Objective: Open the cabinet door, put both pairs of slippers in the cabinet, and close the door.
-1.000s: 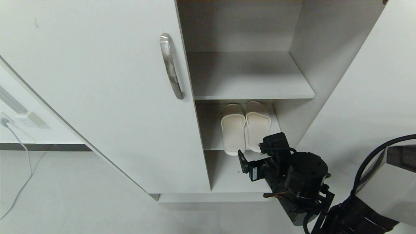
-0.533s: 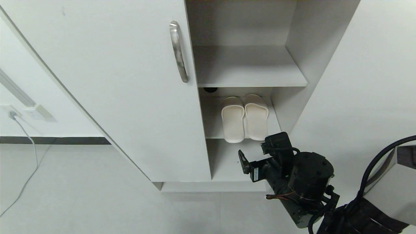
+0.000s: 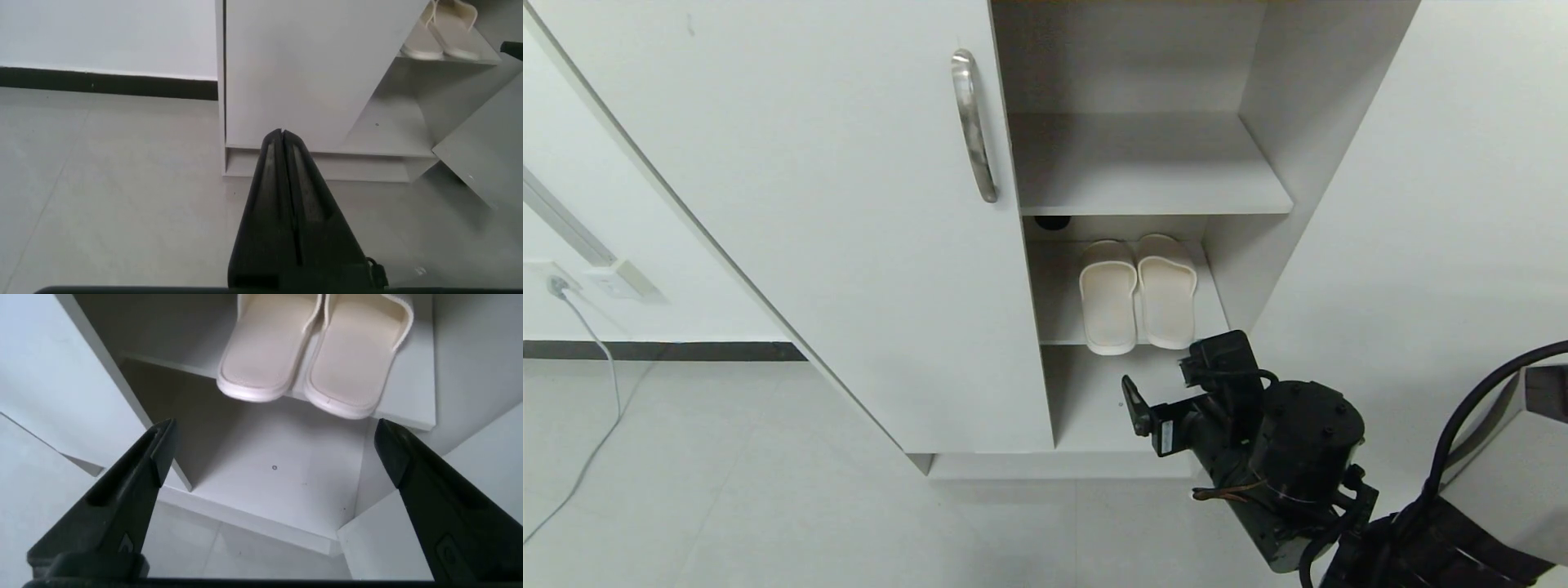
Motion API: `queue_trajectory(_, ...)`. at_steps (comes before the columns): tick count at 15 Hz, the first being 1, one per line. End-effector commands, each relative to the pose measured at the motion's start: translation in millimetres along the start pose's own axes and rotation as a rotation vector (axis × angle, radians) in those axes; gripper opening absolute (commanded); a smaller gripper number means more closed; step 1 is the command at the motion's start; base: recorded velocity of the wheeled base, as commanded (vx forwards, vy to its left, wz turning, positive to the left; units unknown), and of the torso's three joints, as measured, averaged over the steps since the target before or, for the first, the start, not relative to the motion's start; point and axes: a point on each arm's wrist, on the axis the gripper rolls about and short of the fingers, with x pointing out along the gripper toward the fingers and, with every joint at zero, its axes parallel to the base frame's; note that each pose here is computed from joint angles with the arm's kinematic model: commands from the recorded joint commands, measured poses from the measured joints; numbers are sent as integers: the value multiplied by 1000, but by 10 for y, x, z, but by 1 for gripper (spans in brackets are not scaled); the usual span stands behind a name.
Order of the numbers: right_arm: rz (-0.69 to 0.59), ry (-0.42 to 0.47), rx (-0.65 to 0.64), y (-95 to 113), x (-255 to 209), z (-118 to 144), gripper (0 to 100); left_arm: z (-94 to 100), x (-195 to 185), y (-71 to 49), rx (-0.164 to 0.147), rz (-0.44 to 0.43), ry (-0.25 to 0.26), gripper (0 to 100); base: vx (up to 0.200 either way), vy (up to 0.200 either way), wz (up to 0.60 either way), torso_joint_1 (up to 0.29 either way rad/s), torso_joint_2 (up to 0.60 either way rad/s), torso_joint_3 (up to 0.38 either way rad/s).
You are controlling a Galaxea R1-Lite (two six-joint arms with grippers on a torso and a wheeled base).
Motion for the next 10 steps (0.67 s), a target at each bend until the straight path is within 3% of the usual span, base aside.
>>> queue_trajectory(1, -1, 2, -2, 1, -1, -7, 100, 0, 1, 0, 0, -1, 1, 0, 0, 0, 0, 0, 0, 0)
queue_trajectory(4, -1, 3, -2, -1, -6, -11, 100, 0, 1, 0, 0, 0, 1, 0, 0, 0, 0, 6, -1, 37)
queue_trajectory(10, 1, 6, -6, 0, -15, -19, 100, 0, 1, 0, 0, 0, 1, 0, 0, 0, 0, 2, 3, 185)
